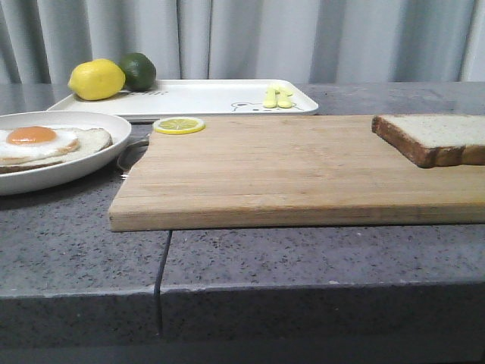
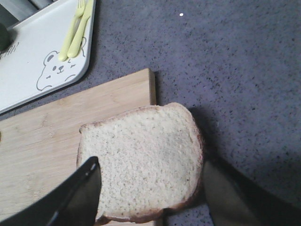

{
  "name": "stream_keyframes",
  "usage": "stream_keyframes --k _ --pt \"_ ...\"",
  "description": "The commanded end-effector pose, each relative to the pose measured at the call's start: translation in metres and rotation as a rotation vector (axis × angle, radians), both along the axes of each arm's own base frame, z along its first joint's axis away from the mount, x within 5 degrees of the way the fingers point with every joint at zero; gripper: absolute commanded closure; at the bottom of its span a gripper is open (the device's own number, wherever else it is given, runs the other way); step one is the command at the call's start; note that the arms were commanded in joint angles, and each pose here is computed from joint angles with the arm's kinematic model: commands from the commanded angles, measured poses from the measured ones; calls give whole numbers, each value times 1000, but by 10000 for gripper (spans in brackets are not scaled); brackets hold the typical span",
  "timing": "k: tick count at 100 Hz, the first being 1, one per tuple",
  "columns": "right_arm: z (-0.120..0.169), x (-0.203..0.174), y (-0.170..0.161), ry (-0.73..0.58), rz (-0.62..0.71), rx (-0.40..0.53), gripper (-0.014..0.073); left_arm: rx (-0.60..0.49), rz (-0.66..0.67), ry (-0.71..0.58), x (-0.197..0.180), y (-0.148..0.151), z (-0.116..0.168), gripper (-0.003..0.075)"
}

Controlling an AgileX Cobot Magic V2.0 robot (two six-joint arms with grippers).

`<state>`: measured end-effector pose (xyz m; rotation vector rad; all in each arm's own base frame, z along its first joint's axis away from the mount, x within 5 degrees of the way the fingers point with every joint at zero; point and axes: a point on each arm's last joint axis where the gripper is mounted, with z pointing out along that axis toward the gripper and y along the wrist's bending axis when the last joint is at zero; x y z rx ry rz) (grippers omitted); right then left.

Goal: Place bread and move sandwich to tray
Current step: 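Open the right gripper and lower it around the plain bread slice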

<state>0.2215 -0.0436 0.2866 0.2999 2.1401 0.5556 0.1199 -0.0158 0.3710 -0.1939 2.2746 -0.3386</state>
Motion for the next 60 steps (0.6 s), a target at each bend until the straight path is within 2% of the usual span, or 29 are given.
stream_keyframes --k 1,60 --pt "2 8 -4 -37 -15 39 116 -22 0 -79 2 -1 14 293" --pt "-40 38 -15 43 -4 132 116 -22 0 -79 2 -1 14 293"
